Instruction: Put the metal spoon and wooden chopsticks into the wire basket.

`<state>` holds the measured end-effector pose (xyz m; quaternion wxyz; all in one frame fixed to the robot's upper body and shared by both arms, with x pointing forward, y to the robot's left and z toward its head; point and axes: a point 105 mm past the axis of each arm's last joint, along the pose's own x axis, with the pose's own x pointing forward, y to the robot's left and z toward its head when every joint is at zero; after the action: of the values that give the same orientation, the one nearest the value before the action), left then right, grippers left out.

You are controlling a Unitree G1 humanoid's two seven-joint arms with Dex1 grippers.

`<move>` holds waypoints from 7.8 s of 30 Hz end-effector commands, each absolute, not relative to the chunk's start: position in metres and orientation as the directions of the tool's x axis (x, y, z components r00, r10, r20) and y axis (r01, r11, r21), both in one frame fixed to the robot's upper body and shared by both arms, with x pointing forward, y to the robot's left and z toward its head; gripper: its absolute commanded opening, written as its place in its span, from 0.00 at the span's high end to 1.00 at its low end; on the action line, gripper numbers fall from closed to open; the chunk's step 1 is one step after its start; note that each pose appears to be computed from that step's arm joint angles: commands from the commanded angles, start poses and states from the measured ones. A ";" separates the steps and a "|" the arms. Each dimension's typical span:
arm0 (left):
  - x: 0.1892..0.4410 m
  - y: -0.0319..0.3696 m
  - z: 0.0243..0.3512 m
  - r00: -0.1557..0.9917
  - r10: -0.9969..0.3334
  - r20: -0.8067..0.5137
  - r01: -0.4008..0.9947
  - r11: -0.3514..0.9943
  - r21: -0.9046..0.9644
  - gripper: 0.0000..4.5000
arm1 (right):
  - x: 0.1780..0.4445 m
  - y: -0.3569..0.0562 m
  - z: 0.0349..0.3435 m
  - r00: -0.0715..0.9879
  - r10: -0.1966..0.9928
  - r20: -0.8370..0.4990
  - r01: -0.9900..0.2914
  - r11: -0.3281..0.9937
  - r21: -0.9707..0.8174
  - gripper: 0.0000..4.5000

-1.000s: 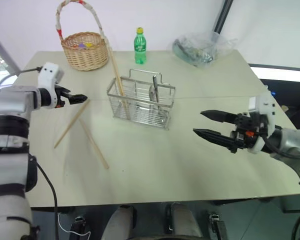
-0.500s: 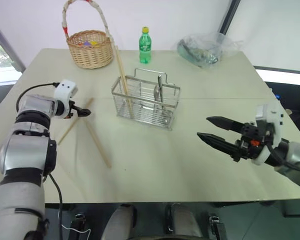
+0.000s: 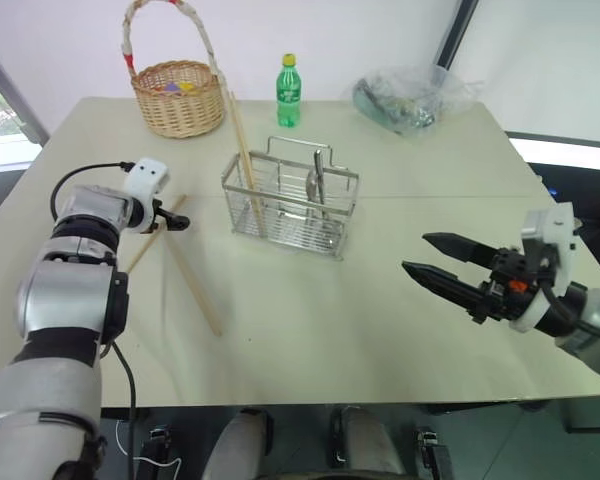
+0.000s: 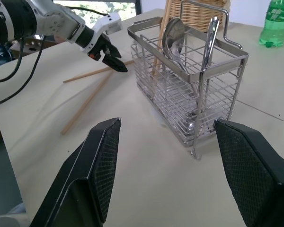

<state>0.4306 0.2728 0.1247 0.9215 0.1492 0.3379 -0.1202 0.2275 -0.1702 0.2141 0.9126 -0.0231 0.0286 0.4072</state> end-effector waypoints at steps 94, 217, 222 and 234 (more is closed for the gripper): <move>0.408 0.128 0.326 0.786 -0.450 0.424 0.497 0.868 -0.001 0.01 | 0.236 -0.176 0.222 0.765 0.643 0.043 -0.644 0.765 0.002 0.27; 0.423 0.093 0.350 0.731 -0.536 0.423 0.602 0.798 -0.030 0.55 | 0.231 -0.178 0.244 0.756 0.645 0.111 -0.639 0.764 -0.089 0.27; 0.422 0.102 0.340 0.752 -0.526 0.399 0.592 0.804 -0.057 0.01 | 0.234 -0.179 0.244 0.747 0.657 0.101 -0.649 0.754 -0.101 0.27; 0.385 0.188 0.343 0.721 -0.672 0.172 0.550 0.705 0.447 0.01 | 0.255 -0.194 0.245 0.717 0.696 0.040 -0.681 0.712 -0.171 0.27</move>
<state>0.3965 0.1893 0.3395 0.9304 0.1296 -0.1541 -0.3064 0.2541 -0.1916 0.2351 0.9268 -0.0545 -0.0301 0.3703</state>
